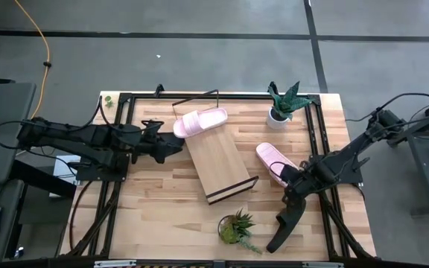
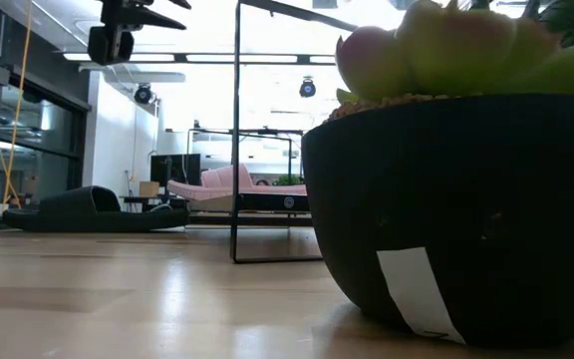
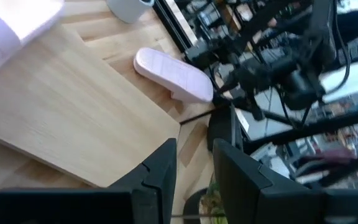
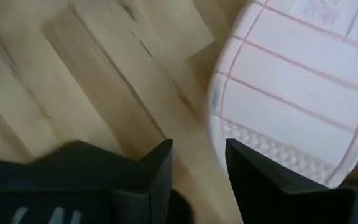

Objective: Pick and place slides into the shelf
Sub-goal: Put the pink slides on the shelf

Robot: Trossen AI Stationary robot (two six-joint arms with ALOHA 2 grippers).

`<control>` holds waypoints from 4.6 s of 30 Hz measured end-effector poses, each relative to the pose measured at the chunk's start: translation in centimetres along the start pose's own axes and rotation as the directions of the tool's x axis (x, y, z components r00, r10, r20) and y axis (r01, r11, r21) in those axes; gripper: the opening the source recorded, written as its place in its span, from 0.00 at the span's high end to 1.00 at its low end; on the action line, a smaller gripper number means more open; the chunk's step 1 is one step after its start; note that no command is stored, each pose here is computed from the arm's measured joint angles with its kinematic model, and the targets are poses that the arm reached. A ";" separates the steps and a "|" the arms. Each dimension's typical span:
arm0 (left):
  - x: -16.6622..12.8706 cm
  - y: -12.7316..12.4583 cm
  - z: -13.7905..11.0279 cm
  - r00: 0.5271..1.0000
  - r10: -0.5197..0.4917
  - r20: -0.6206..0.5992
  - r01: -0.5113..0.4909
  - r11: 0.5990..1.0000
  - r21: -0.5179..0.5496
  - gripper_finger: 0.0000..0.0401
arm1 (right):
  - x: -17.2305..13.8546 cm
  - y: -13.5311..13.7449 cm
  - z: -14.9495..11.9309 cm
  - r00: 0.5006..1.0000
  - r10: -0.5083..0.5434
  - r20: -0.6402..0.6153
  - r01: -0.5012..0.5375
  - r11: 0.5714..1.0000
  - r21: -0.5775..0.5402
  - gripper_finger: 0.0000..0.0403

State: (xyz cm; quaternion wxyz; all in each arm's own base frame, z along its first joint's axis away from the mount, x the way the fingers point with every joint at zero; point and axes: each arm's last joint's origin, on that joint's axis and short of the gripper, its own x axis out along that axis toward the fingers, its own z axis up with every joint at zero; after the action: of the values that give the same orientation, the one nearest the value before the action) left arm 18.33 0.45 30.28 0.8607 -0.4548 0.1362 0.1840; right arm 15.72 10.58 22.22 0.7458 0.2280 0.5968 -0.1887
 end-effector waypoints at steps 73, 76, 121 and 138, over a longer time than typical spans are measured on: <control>-0.1 -0.3 -0.6 0.971 -0.120 -0.207 0.139 0.987 0.081 0.76 | 3.6 3.1 0.1 0.951 -0.302 -0.064 0.306 0.948 0.080 0.65; -0.1 -0.3 -0.6 0.971 -0.120 -0.207 0.139 0.987 0.081 0.76 | 3.0 3.7 0.6 0.941 -0.339 -0.020 0.339 0.938 0.072 0.65; -0.2 -0.2 -0.9 0.956 -0.130 -0.264 0.141 0.990 0.021 0.76 | 3.0 6.4 3.4 0.946 -0.265 -0.187 0.273 0.962 0.020 0.54; -0.2 -0.2 -0.9 0.956 -0.130 -0.264 0.140 0.990 0.023 0.76 | 2.7 7.3 1.6 0.954 -0.272 -0.124 0.276 0.961 0.010 0.44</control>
State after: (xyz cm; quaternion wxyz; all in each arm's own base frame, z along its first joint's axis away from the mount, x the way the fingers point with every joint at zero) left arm 18.21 -0.40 30.02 0.8548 -0.4655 0.2212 0.0602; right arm 21.62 15.65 20.68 0.6715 0.1641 0.6644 -0.2840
